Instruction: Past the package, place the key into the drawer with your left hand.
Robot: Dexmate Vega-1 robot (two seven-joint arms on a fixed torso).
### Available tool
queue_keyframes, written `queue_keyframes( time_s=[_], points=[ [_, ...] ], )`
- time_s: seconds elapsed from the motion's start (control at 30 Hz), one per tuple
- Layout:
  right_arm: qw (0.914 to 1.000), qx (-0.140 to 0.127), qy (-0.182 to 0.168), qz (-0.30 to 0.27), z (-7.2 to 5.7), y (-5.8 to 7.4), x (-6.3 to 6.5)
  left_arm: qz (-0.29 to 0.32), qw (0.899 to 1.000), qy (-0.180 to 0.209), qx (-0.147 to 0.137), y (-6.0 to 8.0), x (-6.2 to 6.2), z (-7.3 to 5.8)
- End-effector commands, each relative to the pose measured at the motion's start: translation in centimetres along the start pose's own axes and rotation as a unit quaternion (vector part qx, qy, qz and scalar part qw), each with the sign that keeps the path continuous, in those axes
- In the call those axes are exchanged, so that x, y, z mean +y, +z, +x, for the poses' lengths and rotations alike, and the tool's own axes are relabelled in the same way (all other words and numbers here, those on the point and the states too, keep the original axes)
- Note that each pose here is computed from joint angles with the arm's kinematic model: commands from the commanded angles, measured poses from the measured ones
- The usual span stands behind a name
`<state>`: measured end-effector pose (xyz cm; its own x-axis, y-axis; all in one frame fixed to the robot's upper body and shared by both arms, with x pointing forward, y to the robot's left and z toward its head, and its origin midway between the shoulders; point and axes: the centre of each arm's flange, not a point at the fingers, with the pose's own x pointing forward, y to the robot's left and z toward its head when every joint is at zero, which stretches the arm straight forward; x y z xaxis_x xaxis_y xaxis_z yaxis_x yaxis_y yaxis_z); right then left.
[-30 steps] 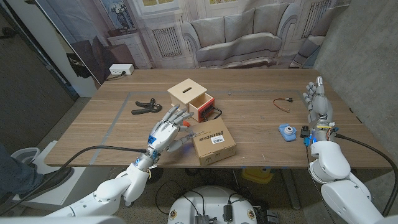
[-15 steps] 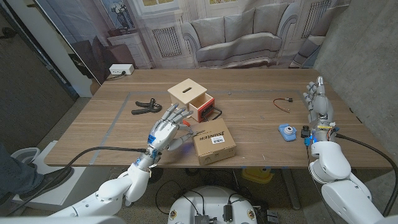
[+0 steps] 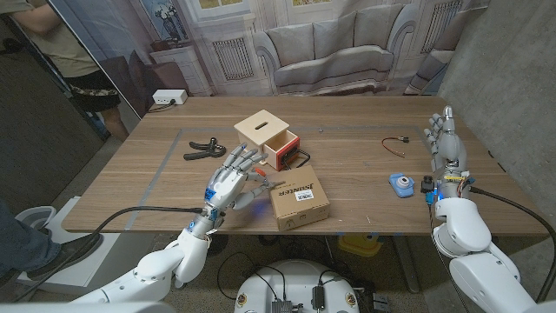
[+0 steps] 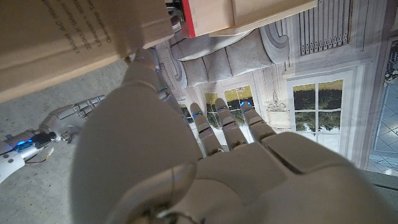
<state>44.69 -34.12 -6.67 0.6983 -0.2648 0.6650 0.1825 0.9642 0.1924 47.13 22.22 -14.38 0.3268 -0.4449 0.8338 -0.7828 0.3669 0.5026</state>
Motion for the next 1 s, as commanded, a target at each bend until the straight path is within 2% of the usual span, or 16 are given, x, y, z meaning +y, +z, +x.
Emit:
queue_keyframes(
  time_s=[0.03, 1.0],
  points=[
    [1.0, -0.003, -0.001, -0.001, 0.0, 0.2, -0.1, -0.001, 1.0, 0.009, 0.009, -0.2, 0.4, 0.3],
    [1.0, -0.002, -0.005, 0.004, 0.4, 0.1, -0.9, 0.01, 1.0, 0.01, 0.015, 0.2, 1.5, 2.6]
  ],
)
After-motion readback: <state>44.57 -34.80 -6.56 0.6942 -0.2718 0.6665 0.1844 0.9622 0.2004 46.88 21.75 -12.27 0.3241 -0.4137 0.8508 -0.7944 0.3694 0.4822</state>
